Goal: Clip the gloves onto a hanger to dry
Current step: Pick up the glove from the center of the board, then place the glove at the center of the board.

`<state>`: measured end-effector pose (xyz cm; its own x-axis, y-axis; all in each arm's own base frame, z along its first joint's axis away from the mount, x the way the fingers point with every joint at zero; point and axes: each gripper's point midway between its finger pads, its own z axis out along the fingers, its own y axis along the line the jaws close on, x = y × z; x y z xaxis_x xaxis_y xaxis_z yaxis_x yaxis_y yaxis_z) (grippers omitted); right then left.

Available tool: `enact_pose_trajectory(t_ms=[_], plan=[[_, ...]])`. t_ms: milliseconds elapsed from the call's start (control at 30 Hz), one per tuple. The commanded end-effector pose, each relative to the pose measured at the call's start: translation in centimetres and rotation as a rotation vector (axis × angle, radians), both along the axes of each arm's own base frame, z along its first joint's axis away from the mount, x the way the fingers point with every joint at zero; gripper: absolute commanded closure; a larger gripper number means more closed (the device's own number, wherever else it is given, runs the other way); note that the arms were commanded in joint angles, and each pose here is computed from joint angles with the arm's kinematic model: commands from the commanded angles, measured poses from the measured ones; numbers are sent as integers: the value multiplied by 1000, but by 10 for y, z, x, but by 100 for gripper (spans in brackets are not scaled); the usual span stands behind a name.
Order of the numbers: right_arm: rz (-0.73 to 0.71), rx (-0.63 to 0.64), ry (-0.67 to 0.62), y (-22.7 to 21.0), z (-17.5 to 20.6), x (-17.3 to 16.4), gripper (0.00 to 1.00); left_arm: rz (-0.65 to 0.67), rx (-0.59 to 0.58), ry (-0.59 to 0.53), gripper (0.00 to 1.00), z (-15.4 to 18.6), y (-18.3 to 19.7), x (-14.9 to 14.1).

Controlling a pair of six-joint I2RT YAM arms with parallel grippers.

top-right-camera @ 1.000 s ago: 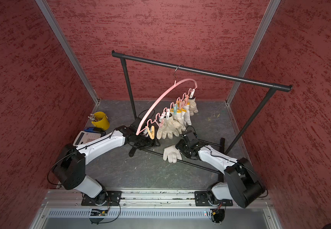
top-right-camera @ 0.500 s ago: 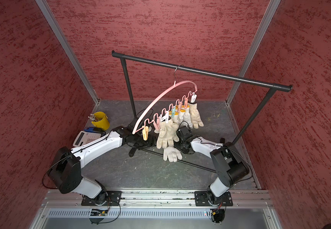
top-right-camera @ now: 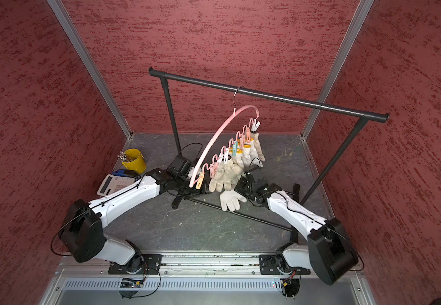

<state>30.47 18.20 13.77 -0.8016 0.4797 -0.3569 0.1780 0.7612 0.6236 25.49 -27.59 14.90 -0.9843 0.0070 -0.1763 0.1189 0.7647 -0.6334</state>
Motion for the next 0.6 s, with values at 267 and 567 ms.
enact_pose_trajectory(t_ms=[267,567], plan=[[283,236,-358,20,86,-56,100,-71,-363,-13,20,57,-28,0],[389,313,-265,34,62,-89,100,-51,-426,54,19,50,-26,-1]])
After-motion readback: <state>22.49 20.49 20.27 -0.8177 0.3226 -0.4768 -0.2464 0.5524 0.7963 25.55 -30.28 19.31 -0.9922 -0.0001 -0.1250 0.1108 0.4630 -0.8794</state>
